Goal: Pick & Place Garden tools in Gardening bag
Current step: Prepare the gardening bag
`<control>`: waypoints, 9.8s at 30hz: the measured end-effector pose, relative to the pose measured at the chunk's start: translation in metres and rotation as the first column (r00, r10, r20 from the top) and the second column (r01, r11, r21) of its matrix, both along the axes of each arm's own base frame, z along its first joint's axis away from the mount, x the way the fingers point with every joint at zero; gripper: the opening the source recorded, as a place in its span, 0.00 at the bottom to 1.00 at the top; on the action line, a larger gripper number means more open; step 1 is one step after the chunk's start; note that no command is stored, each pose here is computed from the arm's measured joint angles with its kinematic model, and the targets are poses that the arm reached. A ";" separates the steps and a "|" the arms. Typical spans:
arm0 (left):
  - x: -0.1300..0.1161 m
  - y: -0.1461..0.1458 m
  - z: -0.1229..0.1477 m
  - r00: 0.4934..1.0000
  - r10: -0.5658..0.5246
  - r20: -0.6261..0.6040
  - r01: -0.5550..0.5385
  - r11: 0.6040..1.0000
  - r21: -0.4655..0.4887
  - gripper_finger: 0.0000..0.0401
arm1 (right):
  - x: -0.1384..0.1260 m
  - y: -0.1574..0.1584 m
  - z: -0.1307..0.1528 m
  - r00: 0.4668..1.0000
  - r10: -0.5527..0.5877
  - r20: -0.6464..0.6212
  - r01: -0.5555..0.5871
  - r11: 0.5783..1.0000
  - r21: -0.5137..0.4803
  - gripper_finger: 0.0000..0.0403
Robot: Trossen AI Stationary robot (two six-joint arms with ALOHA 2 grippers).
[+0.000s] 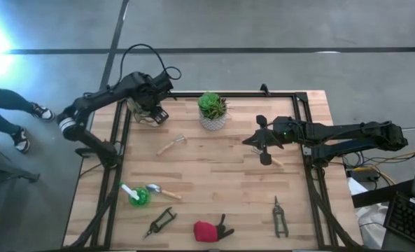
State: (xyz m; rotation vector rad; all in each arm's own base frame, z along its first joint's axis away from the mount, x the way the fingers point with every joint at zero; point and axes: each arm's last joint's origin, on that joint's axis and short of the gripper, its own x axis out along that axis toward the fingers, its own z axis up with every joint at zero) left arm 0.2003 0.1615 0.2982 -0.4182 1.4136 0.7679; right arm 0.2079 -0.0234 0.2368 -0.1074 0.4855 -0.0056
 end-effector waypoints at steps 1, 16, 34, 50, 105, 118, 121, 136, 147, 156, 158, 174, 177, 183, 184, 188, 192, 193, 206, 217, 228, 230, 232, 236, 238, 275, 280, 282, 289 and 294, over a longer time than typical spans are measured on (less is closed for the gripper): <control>0.000 0.001 -0.003 1.000 0.001 -0.010 -0.001 1.000 -0.005 0.43 | 0.000 0.000 0.000 1.000 -0.001 -0.001 0.001 1.000 0.002 0.02; -0.003 0.004 -0.053 0.997 -0.064 -0.048 0.063 0.998 -0.022 0.38 | 0.000 0.000 -0.001 1.000 -0.002 -0.005 0.002 1.000 0.003 0.02; -0.004 0.003 -0.058 0.989 -0.128 -0.070 0.125 0.991 -0.036 0.01 | 0.000 0.000 -0.002 1.000 -0.001 -0.001 0.001 1.000 -0.001 0.02; -0.005 0.002 -0.029 0.991 -0.127 -0.031 0.127 0.992 0.004 0.01 | -0.001 0.000 -0.003 1.000 -0.002 -0.003 0.002 1.000 -0.001 0.02; 0.069 -0.093 0.096 0.655 -0.536 0.533 0.526 0.830 0.188 0.00 | 0.000 -0.012 0.001 0.998 -0.056 0.042 0.057 0.998 -0.007 0.02; 0.125 -0.108 0.060 0.670 -0.598 0.440 0.634 0.769 0.079 0.00 | 0.000 -0.012 0.001 0.998 -0.045 0.046 0.046 0.998 -0.032 0.02; 0.133 -0.110 0.053 0.676 -0.602 0.426 0.643 0.764 0.060 0.00 | 0.000 -0.013 0.001 0.998 -0.052 0.046 0.054 0.998 -0.031 0.02; 0.163 -0.138 0.019 0.646 -0.653 0.395 0.714 0.700 -0.012 0.00 | -0.001 -0.014 0.001 0.997 -0.059 0.046 0.060 0.998 -0.028 0.02; 0.185 -0.154 -0.001 0.604 -0.677 0.421 0.751 0.661 -0.015 0.00 | -0.001 -0.014 0.001 0.997 -0.058 0.046 0.060 0.998 -0.028 0.02; 0.202 -0.158 -0.023 0.597 -0.647 0.475 0.757 0.650 -0.065 0.00 | -0.001 -0.014 0.001 0.997 -0.058 0.044 0.059 0.998 -0.028 0.02; 0.206 -0.158 -0.029 0.603 -0.635 0.483 0.754 0.651 -0.085 0.00 | -0.001 -0.014 0.001 0.997 -0.058 0.044 0.059 0.998 -0.028 0.02; 0.219 -0.160 -0.031 0.597 -0.609 0.523 0.756 0.644 -0.113 0.00 | 0.000 -0.016 0.002 0.996 -0.062 0.060 0.064 0.997 -0.031 0.02; 0.220 -0.161 -0.026 0.588 -0.612 0.529 0.759 0.644 -0.098 0.00 | 0.000 -0.016 0.002 0.996 -0.062 0.064 0.064 0.998 -0.030 0.02; 0.221 -0.164 -0.025 0.577 -0.629 0.522 0.768 0.636 -0.082 0.00 | 0.000 -0.016 0.003 0.996 -0.061 0.067 0.063 0.997 -0.033 0.02; 0.221 -0.165 -0.026 0.574 -0.634 0.518 0.771 0.631 -0.084 0.00 | 0.000 -0.016 0.003 0.996 -0.061 0.069 0.063 0.997 -0.033 0.02; 0.220 -0.168 -0.028 0.577 -0.652 0.491 0.784 0.611 -0.110 0.00 | 0.000 -0.016 0.003 0.995 -0.062 0.073 0.064 0.997 -0.031 0.02; 0.223 -0.167 -0.021 0.605 -0.662 0.442 0.771 0.626 -0.119 0.00 | 0.000 -0.017 0.003 0.995 -0.066 0.075 0.068 0.997 -0.030 0.02; 0.225 -0.167 -0.019 0.609 -0.663 0.436 0.769 0.628 -0.119 0.00 | 0.000 -0.017 0.003 0.995 -0.069 0.075 0.071 0.997 -0.027 0.02; 0.241 -0.168 -0.039 0.651 -0.671 0.355 0.755 0.621 -0.210 0.00 | -0.002 -0.020 0.001 0.996 -0.084 0.043 0.085 0.996 -0.027 0.02; 0.244 -0.170 -0.021 0.618 -0.683 0.390 0.776 0.608 -0.164 0.01 | -0.005 -0.037 0.002 0.979 -0.191 0.065 0.190 0.982 0.019 0.02; 0.244 -0.170 -0.022 0.616 -0.683 0.392 0.777 0.608 -0.162 0.01 | -0.007 -0.042 0.003 0.974 -0.216 0.069 0.215 0.976 0.025 0.02; 0.244 -0.170 -0.022 0.616 -0.683 0.394 0.778 0.607 -0.164 0.03 | -0.007 -0.042 0.003 0.974 -0.216 0.070 0.215 0.976 0.025 0.02; 0.244 -0.170 -0.022 0.615 -0.681 0.397 0.779 0.605 -0.167 0.06 | -0.007 -0.042 0.003 0.974 -0.216 0.069 0.215 0.976 0.025 0.02; 0.244 -0.171 -0.022 0.614 -0.681 0.399 0.779 0.604 -0.168 0.14 | -0.007 -0.042 0.003 0.974 -0.215 0.069 0.214 0.977 0.025 0.02; 0.244 -0.171 -0.022 0.614 -0.681 0.399 0.779 0.604 -0.168 0.18 | -0.007 -0.042 0.003 0.974 -0.215 0.070 0.214 0.977 0.025 0.02; 0.192 -0.162 0.086 0.618 -0.723 0.307 0.704 0.684 0.192 0.37 | -0.009 -0.041 -0.002 0.977 -0.211 0.016 0.210 0.977 0.025 0.02; 0.173 -0.161 0.103 0.583 -0.729 0.360 0.653 0.683 0.327 0.29 | -0.008 -0.039 -0.002 0.979 -0.202 0.019 0.201 0.978 0.047 0.02; 0.165 -0.161 0.105 0.549 -0.741 0.387 0.638 0.670 0.379 0.25 | -0.007 -0.037 -0.002 0.980 -0.200 0.020 0.198 0.978 0.059 0.02; 0.129 -0.159 0.085 0.468 -0.754 0.461 0.536 0.657 0.530 0.12 | -0.002 -0.024 0.002 0.993 -0.107 0.058 0.107 0.994 0.004 0.02; 0.099 -0.159 0.058 0.397 -0.750 0.529 0.436 0.661 0.611 0.02 | 0.002 -0.013 0.007 0.992 -0.040 0.116 0.044 0.999 -0.030 0.02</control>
